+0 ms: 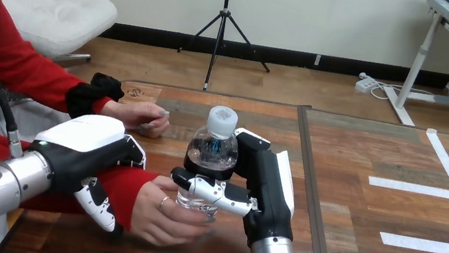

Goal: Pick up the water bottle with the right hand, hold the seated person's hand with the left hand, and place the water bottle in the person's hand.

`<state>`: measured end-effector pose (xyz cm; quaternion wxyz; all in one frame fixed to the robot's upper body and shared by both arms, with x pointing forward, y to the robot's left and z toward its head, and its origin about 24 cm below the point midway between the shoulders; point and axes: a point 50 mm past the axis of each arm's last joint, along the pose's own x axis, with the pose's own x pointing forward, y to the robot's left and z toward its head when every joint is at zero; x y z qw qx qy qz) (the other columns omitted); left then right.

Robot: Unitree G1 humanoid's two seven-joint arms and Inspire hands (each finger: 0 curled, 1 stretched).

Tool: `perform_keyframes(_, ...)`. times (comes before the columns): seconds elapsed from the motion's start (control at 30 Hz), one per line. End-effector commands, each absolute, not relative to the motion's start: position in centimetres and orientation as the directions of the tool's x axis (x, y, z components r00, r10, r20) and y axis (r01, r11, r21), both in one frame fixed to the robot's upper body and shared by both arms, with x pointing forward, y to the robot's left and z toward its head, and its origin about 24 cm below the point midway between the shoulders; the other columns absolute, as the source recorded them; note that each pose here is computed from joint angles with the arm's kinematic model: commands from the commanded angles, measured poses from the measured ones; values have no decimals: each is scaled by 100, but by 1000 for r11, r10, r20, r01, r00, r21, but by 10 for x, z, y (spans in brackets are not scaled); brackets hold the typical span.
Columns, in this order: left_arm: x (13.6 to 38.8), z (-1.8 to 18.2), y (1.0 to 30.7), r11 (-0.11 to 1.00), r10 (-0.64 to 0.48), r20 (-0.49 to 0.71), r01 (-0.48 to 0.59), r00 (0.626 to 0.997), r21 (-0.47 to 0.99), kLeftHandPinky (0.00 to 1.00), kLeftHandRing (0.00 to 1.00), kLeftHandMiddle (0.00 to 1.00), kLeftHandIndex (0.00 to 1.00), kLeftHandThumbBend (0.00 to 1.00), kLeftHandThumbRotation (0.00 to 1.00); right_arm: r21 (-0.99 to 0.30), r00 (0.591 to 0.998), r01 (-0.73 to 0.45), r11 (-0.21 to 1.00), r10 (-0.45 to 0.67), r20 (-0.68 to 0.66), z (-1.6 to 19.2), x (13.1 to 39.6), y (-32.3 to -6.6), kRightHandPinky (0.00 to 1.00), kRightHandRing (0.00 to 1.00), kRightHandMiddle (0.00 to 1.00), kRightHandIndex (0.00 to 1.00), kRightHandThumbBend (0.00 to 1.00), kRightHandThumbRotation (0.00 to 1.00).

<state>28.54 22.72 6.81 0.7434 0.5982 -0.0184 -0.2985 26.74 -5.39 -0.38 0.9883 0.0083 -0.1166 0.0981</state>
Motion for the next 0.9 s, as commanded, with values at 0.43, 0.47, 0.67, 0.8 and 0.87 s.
perform_keyframes(0.43, 292, 150, 177, 209, -693, 41, 146, 720, 967, 41, 43, 47, 48, 100, 4, 373, 956, -202, 906, 100, 274, 33, 255, 23, 31, 35, 39, 38, 85, 13)
perform_keyframes(0.47, 292, 150, 177, 210, -694, 42, 146, 719, 967, 41, 43, 47, 48, 100, 4, 375, 957, -202, 905, 101, 273, 32, 255, 24, 31, 35, 39, 38, 85, 12)
perform_keyframes(0.67, 292, 150, 176, 213, -698, 52, 138, 714, 967, 41, 43, 47, 48, 100, 5, 386, 959, -205, 899, 105, 265, 32, 255, 24, 32, 35, 39, 38, 84, 11)
perform_keyframes(0.8, 292, 150, 176, 214, -699, 52, 140, 713, 967, 41, 44, 47, 48, 100, 4, 394, 959, -208, 895, 108, 261, 32, 255, 24, 33, 36, 39, 38, 83, 11)
perform_keyframes(0.87, 292, 150, 176, 214, -700, 51, 141, 713, 967, 41, 44, 47, 48, 100, 3, 397, 959, -210, 893, 109, 260, 31, 255, 24, 33, 36, 40, 39, 83, 11)
